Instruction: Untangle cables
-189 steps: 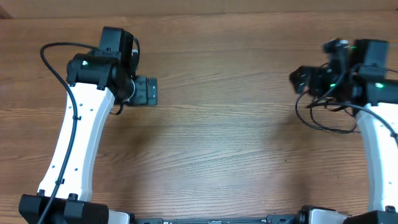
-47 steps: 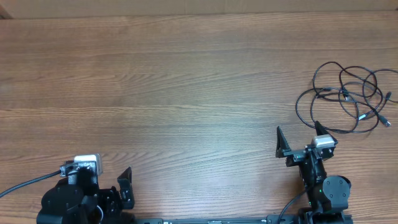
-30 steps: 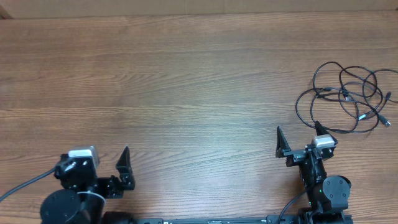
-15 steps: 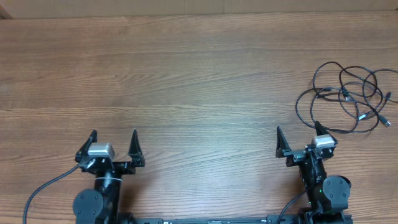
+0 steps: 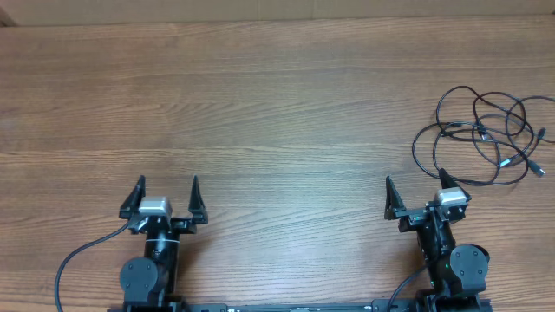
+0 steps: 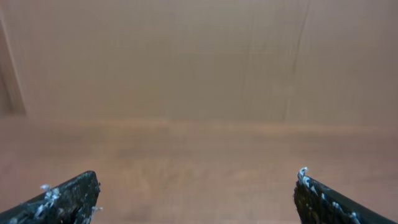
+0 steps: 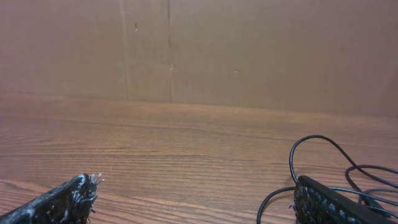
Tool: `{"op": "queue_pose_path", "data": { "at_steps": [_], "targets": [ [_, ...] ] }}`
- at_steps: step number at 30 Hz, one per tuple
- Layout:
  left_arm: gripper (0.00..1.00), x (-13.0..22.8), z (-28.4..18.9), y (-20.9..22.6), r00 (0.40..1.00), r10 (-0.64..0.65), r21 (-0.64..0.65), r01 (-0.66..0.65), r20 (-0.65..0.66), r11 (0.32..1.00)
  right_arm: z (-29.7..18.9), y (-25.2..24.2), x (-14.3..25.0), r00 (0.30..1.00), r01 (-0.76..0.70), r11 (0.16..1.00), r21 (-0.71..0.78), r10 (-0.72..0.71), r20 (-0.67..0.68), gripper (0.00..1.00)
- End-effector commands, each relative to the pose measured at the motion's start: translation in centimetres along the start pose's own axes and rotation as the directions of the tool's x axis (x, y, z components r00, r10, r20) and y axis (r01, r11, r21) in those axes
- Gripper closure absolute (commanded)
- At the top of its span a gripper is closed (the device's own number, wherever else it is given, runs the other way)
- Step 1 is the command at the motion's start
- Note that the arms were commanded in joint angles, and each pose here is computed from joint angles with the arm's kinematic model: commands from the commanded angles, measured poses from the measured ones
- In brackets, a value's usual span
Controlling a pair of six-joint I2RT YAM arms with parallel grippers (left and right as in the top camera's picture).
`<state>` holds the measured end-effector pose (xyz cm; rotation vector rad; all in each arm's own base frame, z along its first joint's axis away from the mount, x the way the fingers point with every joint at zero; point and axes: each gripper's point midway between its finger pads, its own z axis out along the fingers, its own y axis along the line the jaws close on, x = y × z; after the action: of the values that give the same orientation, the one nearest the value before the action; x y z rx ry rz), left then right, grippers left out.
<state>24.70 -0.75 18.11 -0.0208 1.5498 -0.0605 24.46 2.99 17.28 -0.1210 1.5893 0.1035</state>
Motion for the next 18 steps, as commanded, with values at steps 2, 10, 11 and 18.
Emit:
{"op": "queue_pose_path", "data": {
  "at_steps": [2,10,11,18],
  "targets": [
    [0.0,2.1,-0.1,0.2,0.997,-0.012,-0.003,0.012,-0.079,1.0,0.0,0.3,0.2,1.0,-0.005,1.0,-0.013,0.005,0.003,0.0],
    [0.0,2.5,-0.2,0.1,0.995,-0.023,0.001,0.023,-0.099,1.0,0.0,0.3,0.2,1.0,-0.005,1.0,-0.013,0.005,0.003,0.0],
    [0.01,2.5,-0.2,0.1,0.995,-0.023,0.001,0.023,-0.099,1.0,0.0,0.3,0.2,1.0,-0.005,1.0,-0.013,0.005,0.003,0.0],
    [0.0,2.5,-0.1,0.1,0.995,-0.023,0.0,0.023,-0.099,1.0,0.0,0.3,0.2,1.0,-0.005,1.0,-0.013,0.005,0.003,0.0]
  ]
}}
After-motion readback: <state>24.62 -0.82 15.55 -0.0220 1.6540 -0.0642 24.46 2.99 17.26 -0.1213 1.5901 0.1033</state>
